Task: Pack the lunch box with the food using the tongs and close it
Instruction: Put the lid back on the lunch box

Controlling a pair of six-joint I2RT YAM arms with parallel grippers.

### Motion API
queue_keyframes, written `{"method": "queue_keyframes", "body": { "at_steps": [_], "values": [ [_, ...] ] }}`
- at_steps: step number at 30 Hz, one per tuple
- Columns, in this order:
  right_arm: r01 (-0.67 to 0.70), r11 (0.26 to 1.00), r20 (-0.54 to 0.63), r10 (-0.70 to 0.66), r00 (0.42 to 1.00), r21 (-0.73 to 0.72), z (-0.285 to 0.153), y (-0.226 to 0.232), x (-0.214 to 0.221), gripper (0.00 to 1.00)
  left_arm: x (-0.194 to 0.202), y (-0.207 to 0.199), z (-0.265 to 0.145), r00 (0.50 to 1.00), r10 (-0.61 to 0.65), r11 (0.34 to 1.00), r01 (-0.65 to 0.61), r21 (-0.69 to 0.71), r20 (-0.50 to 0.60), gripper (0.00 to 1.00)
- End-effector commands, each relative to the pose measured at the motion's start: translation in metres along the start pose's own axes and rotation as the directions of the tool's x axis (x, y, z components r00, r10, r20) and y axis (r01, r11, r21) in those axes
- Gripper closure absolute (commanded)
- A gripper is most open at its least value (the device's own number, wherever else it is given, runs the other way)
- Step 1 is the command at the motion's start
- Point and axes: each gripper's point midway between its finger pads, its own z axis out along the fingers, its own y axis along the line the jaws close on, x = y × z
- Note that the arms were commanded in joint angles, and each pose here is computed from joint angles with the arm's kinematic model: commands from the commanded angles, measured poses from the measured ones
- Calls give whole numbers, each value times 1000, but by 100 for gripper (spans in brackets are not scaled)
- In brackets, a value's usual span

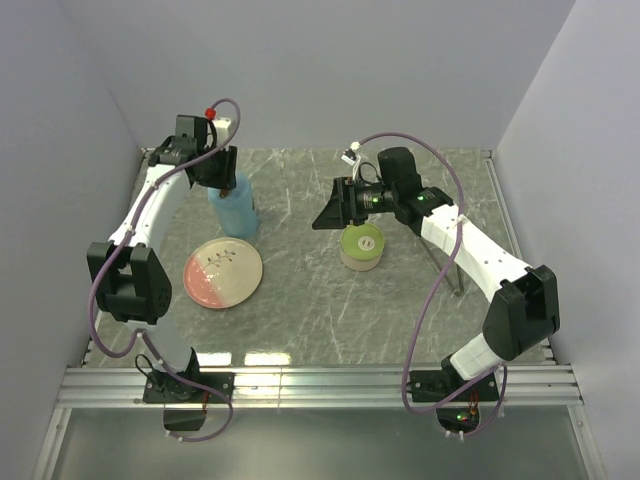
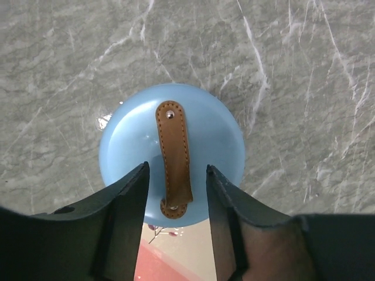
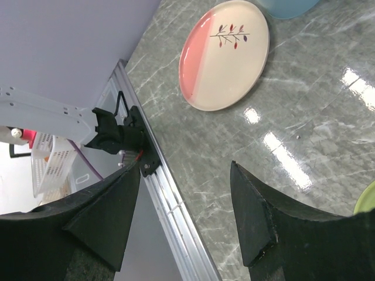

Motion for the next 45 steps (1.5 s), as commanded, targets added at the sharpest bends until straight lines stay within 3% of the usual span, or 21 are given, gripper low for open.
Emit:
{"method": "queue_keyframes", "body": {
  "at_steps": [1,6,11,23,45],
  "values": [
    [42,999,25,-42,999,-20,-4,8,-13,30,-33,2,-21,997,31,999,-31,-9,66,49],
    [43,999,18,-43,999,-17,-4,8,-14,30,-44,0,-27,997,34,999,-34,0,65,43],
    [44,999,14,-44,999,-22,-3,8,-13,30,-30,2,-18,999,27,1000,-27,-5,21,44],
    [43,999,3,-43,999,-14,-2,5,-11,30,50,8,28,971,26,1000,-26,1,-238,42],
    [38,999,-9,-38,999,-8,-1,3,-12,30,105,9,26,936,53,998,-62,-14,-347,40]
  ]
}}
